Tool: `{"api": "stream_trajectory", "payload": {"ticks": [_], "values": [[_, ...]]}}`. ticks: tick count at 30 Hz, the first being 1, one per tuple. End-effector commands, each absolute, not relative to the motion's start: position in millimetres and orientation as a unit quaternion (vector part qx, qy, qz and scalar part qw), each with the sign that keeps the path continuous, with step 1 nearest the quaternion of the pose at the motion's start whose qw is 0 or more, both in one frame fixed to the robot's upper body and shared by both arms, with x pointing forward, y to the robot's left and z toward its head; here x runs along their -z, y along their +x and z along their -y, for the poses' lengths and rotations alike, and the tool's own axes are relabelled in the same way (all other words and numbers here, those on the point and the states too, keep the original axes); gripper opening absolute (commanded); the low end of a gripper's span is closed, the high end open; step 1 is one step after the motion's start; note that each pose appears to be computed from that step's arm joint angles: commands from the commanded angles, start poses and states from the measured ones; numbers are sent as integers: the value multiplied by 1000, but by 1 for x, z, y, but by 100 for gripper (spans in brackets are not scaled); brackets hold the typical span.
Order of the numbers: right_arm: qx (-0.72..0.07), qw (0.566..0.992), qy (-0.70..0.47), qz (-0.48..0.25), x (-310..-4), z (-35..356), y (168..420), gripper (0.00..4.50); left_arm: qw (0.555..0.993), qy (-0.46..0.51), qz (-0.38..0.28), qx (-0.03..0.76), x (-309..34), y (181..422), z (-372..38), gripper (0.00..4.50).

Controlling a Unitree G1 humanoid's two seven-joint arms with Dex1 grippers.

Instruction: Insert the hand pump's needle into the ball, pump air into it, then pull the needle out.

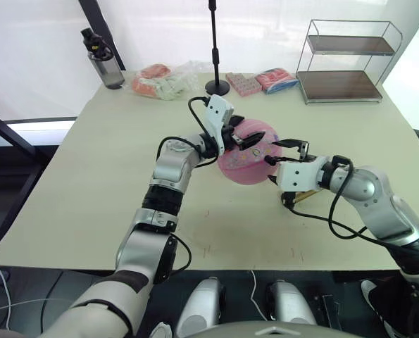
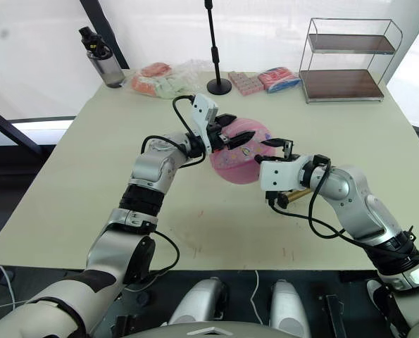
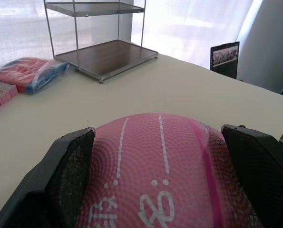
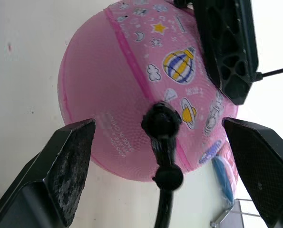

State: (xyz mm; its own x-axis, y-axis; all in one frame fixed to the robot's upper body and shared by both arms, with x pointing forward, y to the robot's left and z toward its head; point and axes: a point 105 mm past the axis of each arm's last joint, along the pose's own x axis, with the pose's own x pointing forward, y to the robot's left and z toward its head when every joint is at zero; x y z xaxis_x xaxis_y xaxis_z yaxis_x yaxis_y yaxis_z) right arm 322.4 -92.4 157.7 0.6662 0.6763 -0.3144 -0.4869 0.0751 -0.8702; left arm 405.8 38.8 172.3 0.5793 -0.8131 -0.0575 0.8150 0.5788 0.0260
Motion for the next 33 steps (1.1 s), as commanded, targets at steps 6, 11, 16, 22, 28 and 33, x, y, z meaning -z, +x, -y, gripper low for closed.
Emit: {"api": "stream_trajectory", "payload": {"ticks": [6, 11, 16, 22, 28, 33], "values": [[-372, 724, -567, 123, -173, 87, 328, 225, 882, 24, -112, 457, -118, 398, -32, 450], [-375, 720, -571, 125, -171, 87, 328, 37, 882, 23, -112, 458, -117, 397, -31, 450], [-372, 721, -571, 126, -172, 92, 326, 37, 884, 33, -118, 451, -109, 396, -32, 450], [-359, 731, -563, 140, -173, 103, 314, 37, 895, 26, -165, 415, -76, 396, -41, 450], [-339, 747, -550, 156, -182, 115, 305, 37, 902, 29, -193, 386, -53, 395, -47, 450], [-337, 753, -544, 156, -182, 122, 299, 37, 905, 30, -201, 373, -44, 396, -49, 450]]}}
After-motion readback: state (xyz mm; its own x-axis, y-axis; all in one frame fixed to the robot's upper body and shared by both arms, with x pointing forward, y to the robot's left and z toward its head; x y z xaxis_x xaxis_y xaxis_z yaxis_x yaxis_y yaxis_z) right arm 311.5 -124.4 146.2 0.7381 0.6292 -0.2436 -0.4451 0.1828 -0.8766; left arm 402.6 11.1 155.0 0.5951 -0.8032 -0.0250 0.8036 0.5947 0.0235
